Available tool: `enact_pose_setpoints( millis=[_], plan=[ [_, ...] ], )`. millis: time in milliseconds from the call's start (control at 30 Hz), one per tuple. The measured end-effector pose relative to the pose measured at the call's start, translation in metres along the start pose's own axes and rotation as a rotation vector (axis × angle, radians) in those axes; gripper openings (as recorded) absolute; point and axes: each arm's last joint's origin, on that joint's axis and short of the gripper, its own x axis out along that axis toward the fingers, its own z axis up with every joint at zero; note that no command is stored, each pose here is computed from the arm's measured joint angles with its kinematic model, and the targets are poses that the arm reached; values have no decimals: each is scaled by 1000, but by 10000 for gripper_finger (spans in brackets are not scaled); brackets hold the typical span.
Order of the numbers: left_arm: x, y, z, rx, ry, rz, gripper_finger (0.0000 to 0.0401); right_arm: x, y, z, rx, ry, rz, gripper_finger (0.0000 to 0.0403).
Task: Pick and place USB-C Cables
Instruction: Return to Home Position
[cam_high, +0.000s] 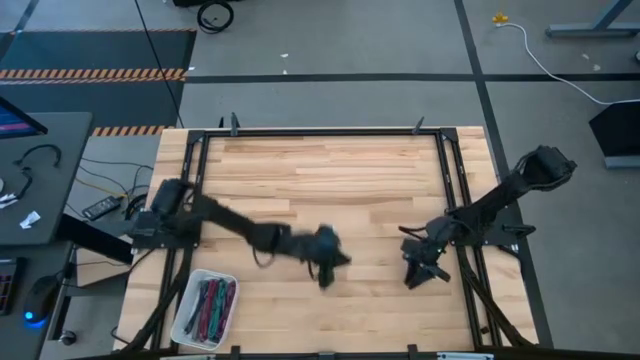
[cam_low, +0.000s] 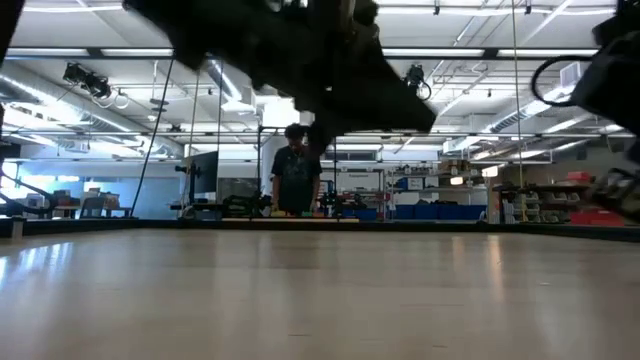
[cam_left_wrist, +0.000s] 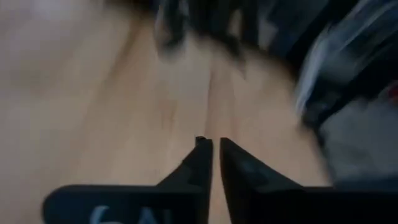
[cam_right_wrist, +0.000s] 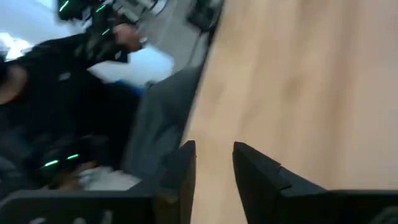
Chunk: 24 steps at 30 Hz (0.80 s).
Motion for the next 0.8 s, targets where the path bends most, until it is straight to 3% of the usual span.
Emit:
enact_pose_setpoints(
  millis=[100, 200, 333, 467, 600, 800],
  plan=[
    [-7, 39, 17, -3, -235, -130, 10, 1, 13, -5, 59, 30, 69, 93],
    [-22, 63, 31, 50, -410, -206, 7, 0, 28, 4, 22, -29, 127, 73],
    [-41, 75, 48, 113, -502, -296, 13, -8, 49, 29, -169, -251, 143, 43],
    [-74, 74, 60, 216, -542, -259, 5, -27, 69, 54, -438, -534, 62, 13],
    [-125, 68, 70, 311, -630, -149, 6, -51, 78, 69, -610, -703, -147, 6],
    [-196, 75, 51, 312, -610, 67, 4, -100, 85, 79, -603, -712, -652, 3]
  ],
)
